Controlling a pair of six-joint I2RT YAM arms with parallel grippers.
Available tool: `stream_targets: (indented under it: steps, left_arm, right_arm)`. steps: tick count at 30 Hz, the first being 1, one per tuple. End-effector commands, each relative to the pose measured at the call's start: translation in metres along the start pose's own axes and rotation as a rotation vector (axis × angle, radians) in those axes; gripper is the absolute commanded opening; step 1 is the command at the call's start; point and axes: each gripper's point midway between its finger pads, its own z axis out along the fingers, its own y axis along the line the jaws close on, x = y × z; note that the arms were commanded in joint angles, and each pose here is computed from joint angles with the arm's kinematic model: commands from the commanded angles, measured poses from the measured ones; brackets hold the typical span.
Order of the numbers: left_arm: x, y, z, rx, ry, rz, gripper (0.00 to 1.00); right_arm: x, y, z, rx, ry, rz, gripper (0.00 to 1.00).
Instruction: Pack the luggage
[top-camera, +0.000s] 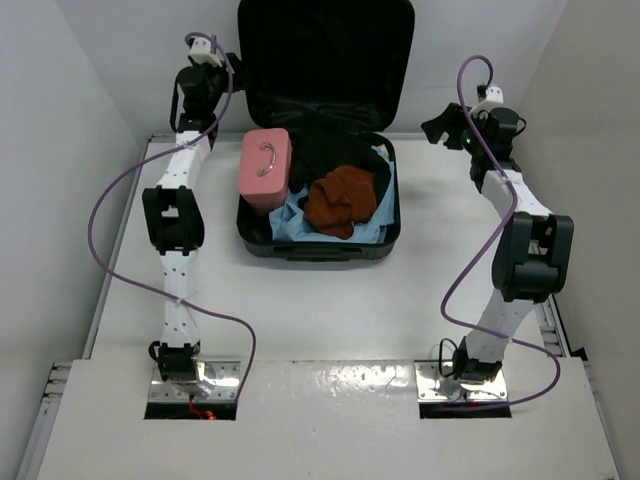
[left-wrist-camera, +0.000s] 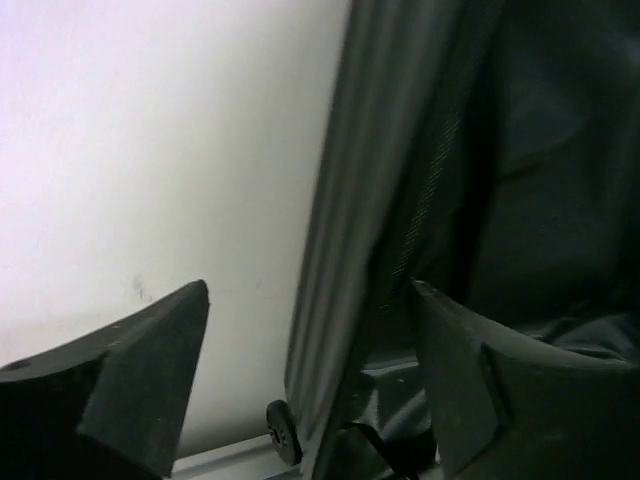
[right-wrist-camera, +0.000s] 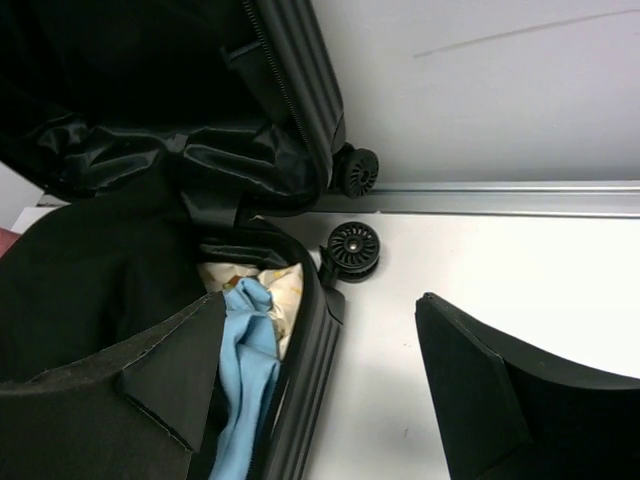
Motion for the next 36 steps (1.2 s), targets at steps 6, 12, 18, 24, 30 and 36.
stream_targets:
  steps: [6, 12, 18, 24, 30, 36]
  left_arm:
    - [-0.025, -0.004, 0.015, -0.036, -0.182, 0.119, 0.61]
    - [-0.026, -0.018, 0.015, 0.013, -0.206, 0.112, 0.15]
    - [-0.049, -0.037, -0.007, 0.061, -0.24, 0.127, 0.0]
    - [-0.082, -0.063, -0.05, 0.174, -0.294, 0.198, 0.0]
    - [-0.087, -0.082, -0.08, 0.266, -0.299, 0.265, 0.0]
    - [-0.089, -0.103, -0.128, 0.319, -0.32, 0.392, 0.0]
  right_arm:
    - [-0.033, 0.004, -0.004, -0.012, -0.065, -0.059, 0.77]
    - [-0.033, 0.004, 0.0, -0.026, -0.063, -0.06, 0.75]
    - [-0.034, 0.007, -0.003, -0.038, -0.077, -0.06, 0.75]
    - [-0.033, 0.008, -0.013, -0.038, -0.084, -0.061, 0.75]
    - [-0.037, 0.007, -0.019, -0.038, -0.092, -0.072, 0.75]
    - [-0.038, 0.007, -0.027, -0.038, -0.095, -0.092, 0.75]
